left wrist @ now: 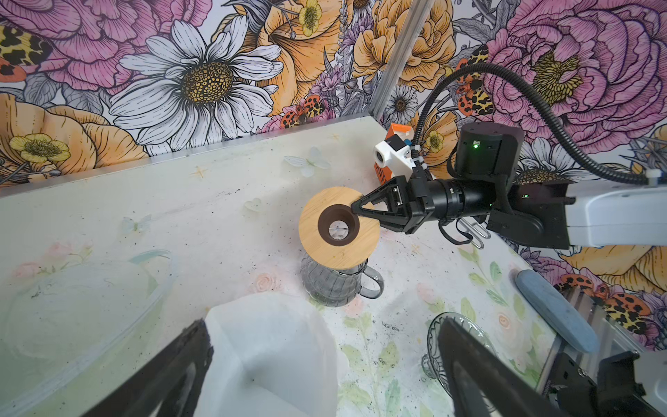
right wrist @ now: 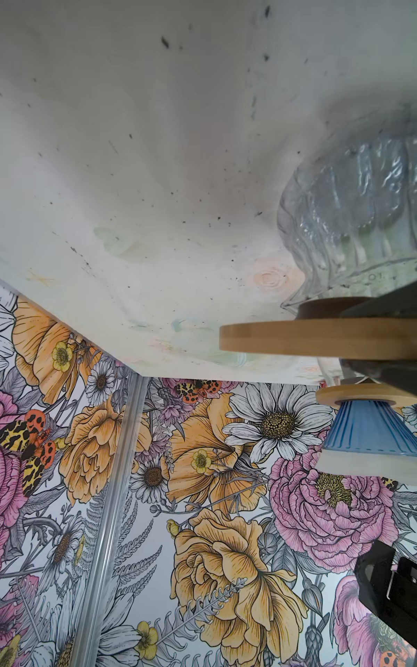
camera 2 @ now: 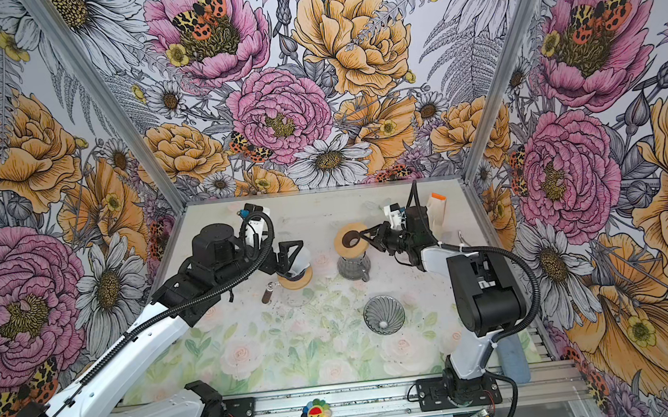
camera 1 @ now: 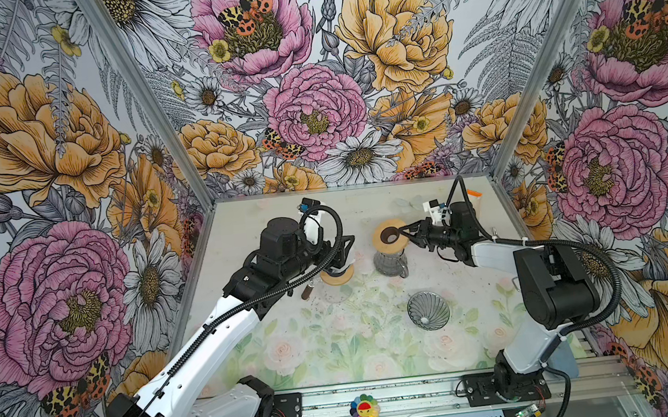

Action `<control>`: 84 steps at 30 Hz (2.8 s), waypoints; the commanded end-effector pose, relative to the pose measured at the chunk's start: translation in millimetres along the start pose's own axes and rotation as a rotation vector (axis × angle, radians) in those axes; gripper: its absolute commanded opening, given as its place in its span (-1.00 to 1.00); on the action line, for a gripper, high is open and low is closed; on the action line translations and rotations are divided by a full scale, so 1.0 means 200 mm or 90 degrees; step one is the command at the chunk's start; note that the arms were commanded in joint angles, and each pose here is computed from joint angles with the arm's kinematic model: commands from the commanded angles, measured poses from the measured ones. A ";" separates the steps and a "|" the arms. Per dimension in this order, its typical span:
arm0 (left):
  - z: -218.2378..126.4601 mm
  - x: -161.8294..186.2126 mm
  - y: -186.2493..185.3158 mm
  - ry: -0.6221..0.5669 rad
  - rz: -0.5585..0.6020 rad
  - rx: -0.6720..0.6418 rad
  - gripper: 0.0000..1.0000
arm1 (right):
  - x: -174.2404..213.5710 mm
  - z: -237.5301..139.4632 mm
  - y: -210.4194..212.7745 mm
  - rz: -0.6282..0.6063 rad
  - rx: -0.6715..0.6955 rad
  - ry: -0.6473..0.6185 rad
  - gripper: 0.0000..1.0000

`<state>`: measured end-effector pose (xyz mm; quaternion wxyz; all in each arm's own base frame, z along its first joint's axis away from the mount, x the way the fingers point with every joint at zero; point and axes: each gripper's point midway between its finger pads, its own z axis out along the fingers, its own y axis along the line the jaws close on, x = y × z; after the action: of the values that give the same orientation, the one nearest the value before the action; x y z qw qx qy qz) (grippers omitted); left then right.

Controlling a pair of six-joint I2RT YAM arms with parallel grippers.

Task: Place the coffee filter in the dripper
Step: 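Lower the wooden ring onto the pitcher mouth with the right gripper, then open the right gripper to release the ring on the pitcher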

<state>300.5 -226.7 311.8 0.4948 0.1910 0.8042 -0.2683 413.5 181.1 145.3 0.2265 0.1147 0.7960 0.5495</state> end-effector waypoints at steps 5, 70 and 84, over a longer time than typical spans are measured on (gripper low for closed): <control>-0.01 0.02 0.02 0.008 -0.007 -0.007 0.98 | -0.01 0.00 0.00 -0.011 -0.004 -0.010 -0.72; 0.03 0.03 0.00 0.018 -0.001 0.006 0.98 | 0.06 -0.08 -0.03 -0.013 0.042 -0.008 -0.46; 0.03 0.04 0.00 0.018 -0.003 0.005 0.98 | 0.12 -0.10 -0.04 -0.004 0.046 -0.002 -0.54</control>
<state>303.2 -228.8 301.0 0.4813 0.1923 0.8135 -0.2637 389.2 168.3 127.7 0.2171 0.1355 0.8187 0.5141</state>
